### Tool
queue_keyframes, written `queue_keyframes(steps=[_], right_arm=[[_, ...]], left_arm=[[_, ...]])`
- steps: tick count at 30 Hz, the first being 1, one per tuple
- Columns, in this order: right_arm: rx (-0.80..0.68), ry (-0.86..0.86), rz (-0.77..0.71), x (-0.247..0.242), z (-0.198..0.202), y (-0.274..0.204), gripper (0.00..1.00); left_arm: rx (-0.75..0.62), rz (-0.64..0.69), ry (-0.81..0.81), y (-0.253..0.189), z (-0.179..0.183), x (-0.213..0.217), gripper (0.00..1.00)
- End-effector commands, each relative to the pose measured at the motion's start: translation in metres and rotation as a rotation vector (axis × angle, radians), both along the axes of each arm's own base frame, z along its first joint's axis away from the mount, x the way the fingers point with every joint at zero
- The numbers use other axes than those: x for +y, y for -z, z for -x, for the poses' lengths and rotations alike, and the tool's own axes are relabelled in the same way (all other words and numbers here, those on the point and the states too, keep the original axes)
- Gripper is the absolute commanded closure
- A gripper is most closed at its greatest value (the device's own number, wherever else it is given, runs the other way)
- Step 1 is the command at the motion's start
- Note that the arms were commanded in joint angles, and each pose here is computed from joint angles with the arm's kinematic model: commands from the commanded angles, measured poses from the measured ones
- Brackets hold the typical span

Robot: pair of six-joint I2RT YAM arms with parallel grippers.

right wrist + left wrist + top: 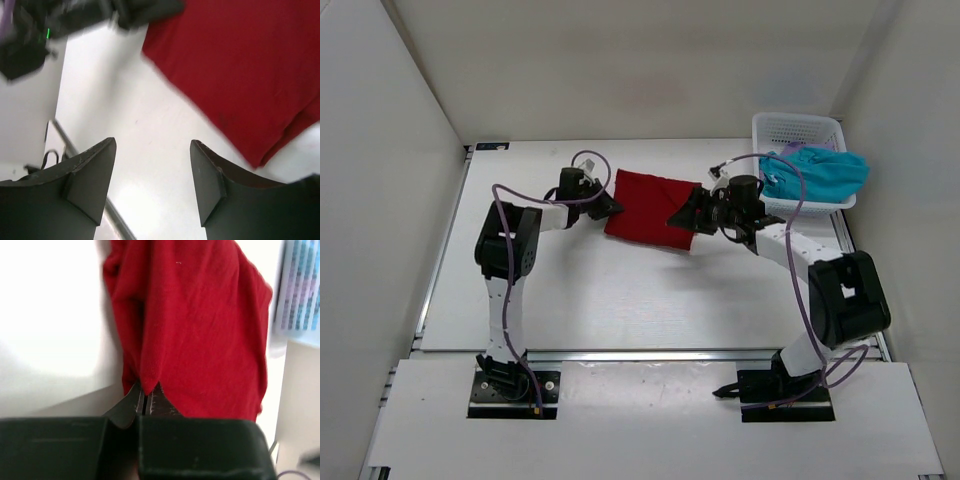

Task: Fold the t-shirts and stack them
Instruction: Put the neatly folded tshirt into the corner of the board with the left arm

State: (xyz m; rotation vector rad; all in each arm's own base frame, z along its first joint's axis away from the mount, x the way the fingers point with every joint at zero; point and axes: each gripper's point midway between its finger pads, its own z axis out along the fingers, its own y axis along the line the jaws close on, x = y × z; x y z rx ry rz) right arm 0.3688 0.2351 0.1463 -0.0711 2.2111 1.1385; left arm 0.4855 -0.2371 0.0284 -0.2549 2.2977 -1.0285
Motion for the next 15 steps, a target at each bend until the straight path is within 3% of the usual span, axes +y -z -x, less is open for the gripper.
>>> queue_keyframes(steps=[1,5,9,11,15], right_arm=[[-0.124,-0.055,-0.080,0.012,0.021,-0.033,0.41],[-0.092,-0.126,-0.111,0.022,0.057,-0.025,0.41],[-0.062,-0.212,-0.094,0.041,0.086,-0.008,0.42],[-0.030,-0.241,-0.106,0.047,0.094,0.001,0.42],[-0.001,-0.297,-0.119,0.055,0.112,0.007,0.42]], left_arm=[[-0.075,-0.008,-0.050,-0.038,-0.040,0.003,1.00],[-0.110,0.003,-0.173,-0.068,-0.078,0.066,1.00],[-0.133,-0.005,-0.389,-0.088,-0.095,0.181,1.00],[-0.146,-0.006,-0.522,-0.092,-0.087,0.240,1.00],[-0.116,0.034,-0.743,-0.076,-0.060,0.313,1.00]])
